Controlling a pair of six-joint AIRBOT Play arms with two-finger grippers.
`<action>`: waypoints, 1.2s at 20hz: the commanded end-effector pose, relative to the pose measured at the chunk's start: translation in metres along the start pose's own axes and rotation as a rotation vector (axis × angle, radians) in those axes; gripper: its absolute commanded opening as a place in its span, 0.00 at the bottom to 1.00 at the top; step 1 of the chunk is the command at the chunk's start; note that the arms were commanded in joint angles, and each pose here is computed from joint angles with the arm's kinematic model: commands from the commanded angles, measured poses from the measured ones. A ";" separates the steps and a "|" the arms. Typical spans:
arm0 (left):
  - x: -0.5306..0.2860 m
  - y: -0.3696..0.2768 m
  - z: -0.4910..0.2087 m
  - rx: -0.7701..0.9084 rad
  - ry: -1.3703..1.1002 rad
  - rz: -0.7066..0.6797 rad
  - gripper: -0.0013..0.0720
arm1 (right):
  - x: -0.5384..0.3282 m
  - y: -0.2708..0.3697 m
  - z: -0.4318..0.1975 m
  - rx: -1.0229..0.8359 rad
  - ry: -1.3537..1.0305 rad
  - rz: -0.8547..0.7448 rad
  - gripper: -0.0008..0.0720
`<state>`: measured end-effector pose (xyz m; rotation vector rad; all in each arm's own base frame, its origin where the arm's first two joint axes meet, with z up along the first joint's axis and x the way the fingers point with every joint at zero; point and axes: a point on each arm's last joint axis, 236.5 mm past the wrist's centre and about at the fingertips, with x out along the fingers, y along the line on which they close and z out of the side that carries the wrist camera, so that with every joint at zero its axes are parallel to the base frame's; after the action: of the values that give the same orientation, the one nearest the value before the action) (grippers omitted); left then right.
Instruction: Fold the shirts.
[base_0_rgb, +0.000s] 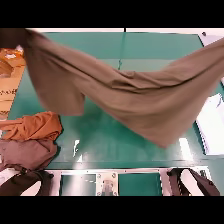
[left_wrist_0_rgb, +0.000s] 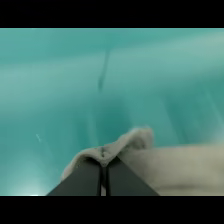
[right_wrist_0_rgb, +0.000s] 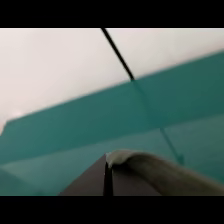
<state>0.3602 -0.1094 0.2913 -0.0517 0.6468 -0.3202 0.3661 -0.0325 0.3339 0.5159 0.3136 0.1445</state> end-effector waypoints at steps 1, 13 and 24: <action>0.084 -0.005 -0.066 -0.148 0.088 -0.087 0.06 | 0.090 -0.047 -0.066 0.060 0.204 0.010 0.03; 0.266 0.044 -0.192 -0.439 0.180 0.002 0.06 | 0.214 -0.193 -0.228 0.321 0.579 -0.130 0.60; 0.258 0.070 -0.162 -0.327 0.149 0.015 0.06 | 0.049 -0.225 -0.279 0.637 0.706 -0.243 0.20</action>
<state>0.4769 -0.1268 0.0043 -0.3620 0.8260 -0.2078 0.3840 -0.1015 -0.0034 0.9862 1.0552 0.0214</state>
